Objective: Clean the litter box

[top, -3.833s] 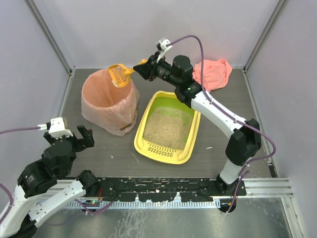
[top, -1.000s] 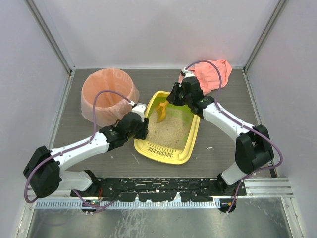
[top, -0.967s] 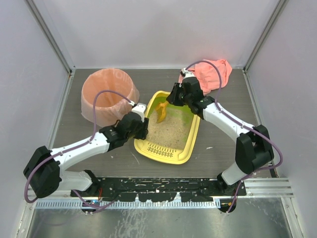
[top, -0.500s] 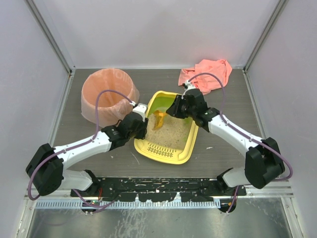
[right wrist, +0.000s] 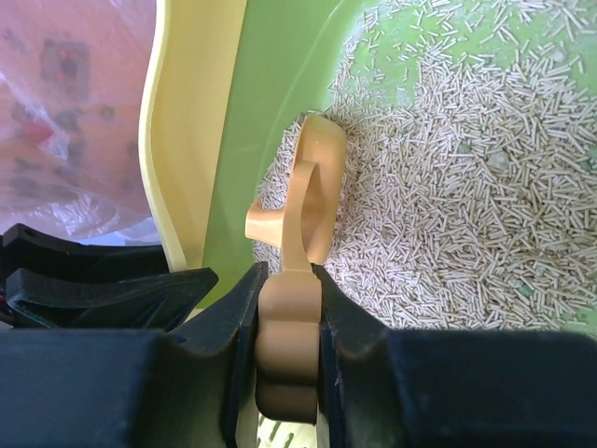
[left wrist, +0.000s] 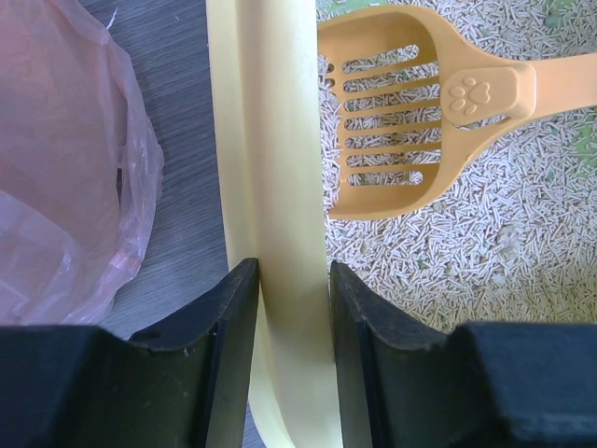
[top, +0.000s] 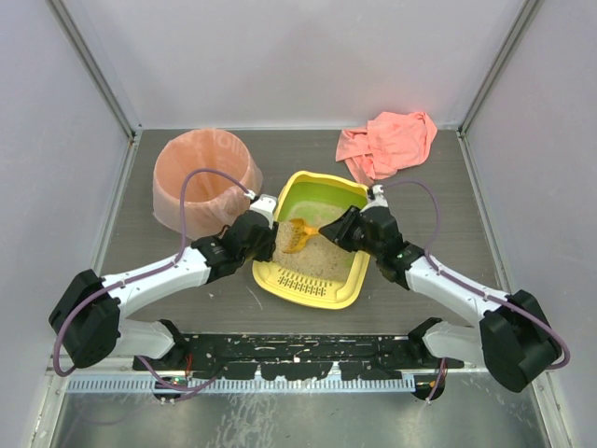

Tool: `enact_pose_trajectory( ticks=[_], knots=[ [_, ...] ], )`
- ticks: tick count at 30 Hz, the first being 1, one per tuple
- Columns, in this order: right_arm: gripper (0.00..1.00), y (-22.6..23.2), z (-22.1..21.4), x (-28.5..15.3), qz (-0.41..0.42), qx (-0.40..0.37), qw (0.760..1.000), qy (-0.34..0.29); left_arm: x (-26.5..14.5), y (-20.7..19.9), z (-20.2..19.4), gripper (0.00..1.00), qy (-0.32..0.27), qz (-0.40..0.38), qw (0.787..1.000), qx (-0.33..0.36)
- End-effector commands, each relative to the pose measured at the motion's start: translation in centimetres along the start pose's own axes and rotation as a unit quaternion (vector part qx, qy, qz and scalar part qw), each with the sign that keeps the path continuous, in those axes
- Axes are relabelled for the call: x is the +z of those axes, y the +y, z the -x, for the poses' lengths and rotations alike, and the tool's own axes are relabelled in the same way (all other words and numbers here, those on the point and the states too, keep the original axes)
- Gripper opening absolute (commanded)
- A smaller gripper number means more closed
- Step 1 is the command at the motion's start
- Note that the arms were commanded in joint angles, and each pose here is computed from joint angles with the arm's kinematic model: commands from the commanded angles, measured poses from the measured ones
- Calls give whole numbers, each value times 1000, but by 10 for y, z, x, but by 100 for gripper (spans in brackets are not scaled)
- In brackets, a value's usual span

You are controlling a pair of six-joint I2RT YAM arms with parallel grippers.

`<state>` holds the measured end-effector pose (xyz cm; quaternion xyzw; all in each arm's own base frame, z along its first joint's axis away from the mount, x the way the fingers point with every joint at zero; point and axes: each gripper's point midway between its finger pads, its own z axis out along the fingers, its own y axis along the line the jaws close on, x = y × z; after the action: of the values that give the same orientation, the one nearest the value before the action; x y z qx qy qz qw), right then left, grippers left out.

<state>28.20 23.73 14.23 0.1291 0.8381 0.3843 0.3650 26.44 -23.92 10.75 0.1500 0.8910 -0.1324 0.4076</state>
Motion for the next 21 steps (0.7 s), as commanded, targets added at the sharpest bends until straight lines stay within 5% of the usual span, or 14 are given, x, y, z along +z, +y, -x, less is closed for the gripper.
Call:
enact_pose_trajectory(
  ticks=[1, 11, 21],
  knots=[
    [1, 25, 12, -5, 59, 69, 995, -49, -1, -26, 13, 36, -22, -55, 998, -8],
    [1, 25, 33, -27, 78, 103, 984, -118, -14, -22, 25, 40, -42, -51, 998, -14],
    [1, 25, 38, -44, 81, 99, 982, -137, -61, -21, 69, 66, -103, -62, 992, -30]
  ],
)
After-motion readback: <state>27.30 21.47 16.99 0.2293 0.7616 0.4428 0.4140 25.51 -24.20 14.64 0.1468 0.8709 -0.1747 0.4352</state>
